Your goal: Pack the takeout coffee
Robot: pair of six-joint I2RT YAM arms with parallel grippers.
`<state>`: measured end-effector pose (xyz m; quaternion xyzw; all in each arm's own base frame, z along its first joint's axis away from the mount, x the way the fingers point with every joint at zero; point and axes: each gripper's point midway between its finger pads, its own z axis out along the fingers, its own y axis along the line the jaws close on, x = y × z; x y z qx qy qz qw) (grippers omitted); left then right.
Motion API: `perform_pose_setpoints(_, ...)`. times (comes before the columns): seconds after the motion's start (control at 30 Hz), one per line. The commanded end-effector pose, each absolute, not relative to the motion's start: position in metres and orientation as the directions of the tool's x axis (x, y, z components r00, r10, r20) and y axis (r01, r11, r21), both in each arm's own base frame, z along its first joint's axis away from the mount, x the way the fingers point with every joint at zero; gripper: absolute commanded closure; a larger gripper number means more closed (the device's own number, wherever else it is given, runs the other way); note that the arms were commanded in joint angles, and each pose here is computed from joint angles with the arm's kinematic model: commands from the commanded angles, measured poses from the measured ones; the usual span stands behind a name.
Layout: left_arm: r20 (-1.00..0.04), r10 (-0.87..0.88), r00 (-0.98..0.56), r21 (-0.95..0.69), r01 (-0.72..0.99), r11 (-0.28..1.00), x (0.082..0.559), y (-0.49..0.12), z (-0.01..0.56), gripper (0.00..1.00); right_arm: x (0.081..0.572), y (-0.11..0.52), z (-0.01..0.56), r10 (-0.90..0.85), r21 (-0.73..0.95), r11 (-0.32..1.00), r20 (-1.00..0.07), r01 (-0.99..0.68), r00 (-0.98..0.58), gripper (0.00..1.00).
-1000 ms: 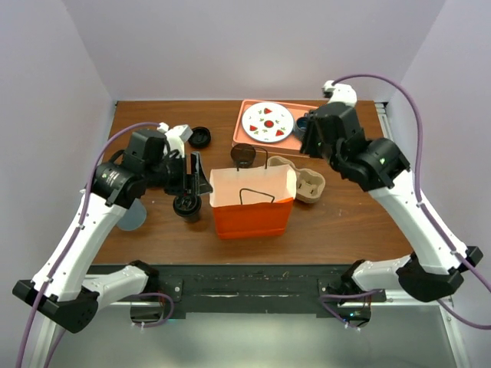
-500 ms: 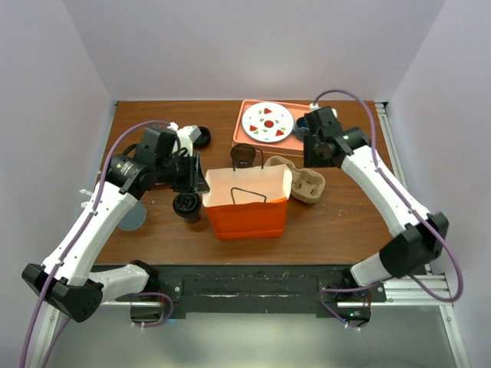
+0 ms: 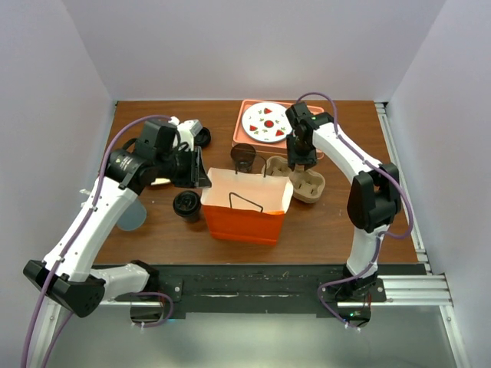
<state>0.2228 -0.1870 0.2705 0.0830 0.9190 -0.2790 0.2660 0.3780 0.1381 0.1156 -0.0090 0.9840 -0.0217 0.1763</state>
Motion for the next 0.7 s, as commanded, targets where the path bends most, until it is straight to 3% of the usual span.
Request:
perform_pose_setpoints(0.0,-0.544,0.013,-0.839,-0.487,0.329,0.809,0.216,-0.190,0.285,0.68,0.386,0.153,0.142,0.247,0.091,0.969,-0.408,0.230,-0.879,0.56)
perform_pose_setpoints(0.17,-0.542,0.024,-0.840,-0.470,0.327,0.820,0.213,-0.185,0.283,0.58,0.386,0.148,0.155,0.360,0.089,0.928,-0.462,0.362,-0.810,0.55)
perform_pose_setpoints(0.3,-0.552,0.018,-0.834,-0.466,0.326,0.822,0.211,-0.182,0.288,0.50,0.379,0.139,0.157,0.434,0.073,0.884,-0.496,0.462,-0.752,0.49)
perform_pose_setpoints(0.47,-0.564,0.015,-0.826,-0.456,0.327,0.828,0.207,-0.178,0.295,0.41,0.378,0.142,0.145,0.439,0.067,0.881,-0.488,0.469,-0.755,0.42)
perform_pose_setpoints(0.67,-0.570,0.008,-0.821,-0.448,0.319,0.835,0.206,-0.174,0.301,0.30,0.373,0.145,0.135,0.433,0.022,0.873,-0.492,0.486,-0.755,0.41)
